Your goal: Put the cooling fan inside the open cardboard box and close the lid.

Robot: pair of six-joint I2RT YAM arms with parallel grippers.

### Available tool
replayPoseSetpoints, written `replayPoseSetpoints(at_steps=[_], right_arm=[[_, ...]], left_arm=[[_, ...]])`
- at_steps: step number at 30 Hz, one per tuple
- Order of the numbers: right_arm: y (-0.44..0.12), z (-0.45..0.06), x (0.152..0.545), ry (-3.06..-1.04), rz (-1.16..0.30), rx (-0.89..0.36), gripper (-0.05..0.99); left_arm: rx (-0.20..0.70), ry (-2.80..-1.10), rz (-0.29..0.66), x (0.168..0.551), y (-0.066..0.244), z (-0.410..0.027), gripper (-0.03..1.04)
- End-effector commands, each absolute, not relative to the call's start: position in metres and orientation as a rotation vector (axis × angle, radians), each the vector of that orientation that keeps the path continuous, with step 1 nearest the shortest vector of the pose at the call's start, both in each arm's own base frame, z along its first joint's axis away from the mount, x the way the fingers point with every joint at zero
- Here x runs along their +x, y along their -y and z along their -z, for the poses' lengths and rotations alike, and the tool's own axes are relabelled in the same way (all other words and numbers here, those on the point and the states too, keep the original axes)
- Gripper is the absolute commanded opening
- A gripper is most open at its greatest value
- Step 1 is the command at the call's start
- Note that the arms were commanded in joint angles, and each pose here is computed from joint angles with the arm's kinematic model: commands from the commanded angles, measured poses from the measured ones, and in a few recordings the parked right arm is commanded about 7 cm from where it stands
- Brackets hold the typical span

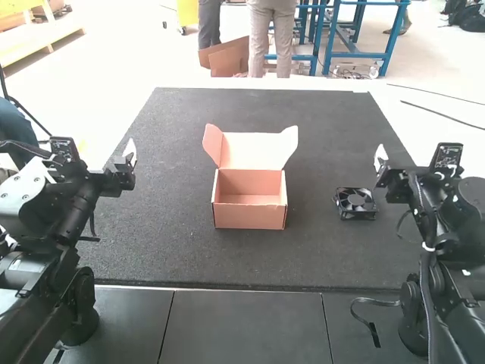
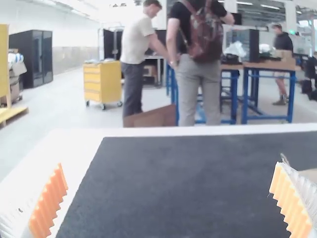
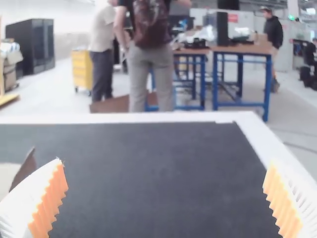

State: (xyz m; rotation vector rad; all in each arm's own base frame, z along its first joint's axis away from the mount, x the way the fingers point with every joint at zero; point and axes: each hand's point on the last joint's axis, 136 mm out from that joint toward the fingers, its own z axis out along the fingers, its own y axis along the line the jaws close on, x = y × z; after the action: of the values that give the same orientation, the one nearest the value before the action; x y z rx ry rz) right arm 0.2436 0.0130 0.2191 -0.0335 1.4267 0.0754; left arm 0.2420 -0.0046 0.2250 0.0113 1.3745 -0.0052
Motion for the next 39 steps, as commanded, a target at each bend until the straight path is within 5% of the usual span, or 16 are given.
replayPoseSetpoints(at_steps=[1,11,24,28,39], right_arm=[[-0.006,-0.258,0.240,-1.373,-0.064,0.010,0.91],[0.001,-0.298,0.258,-1.462,-0.127,0.126,0.91],[-0.007,-0.302,0.287,-1.722,-0.257,0.247,0.91],[-0.014,-0.307,0.284,-1.762,-0.279,0.223,0.91],[-0.018,-0.285,0.303,-1.992,-0.072,-0.045,0.90]], left_arm=[[0.025,-1.299,0.005,0.233,0.006,-0.261,0.97],[0.014,-1.333,-0.006,0.238,0.004,-0.299,0.97],[-0.072,-1.618,-0.074,0.283,-0.013,-0.325,0.97],[-0.005,-1.866,-0.025,0.293,0.001,-0.292,0.97],[0.013,-2.052,-0.034,0.299,0.003,-0.258,0.97]])
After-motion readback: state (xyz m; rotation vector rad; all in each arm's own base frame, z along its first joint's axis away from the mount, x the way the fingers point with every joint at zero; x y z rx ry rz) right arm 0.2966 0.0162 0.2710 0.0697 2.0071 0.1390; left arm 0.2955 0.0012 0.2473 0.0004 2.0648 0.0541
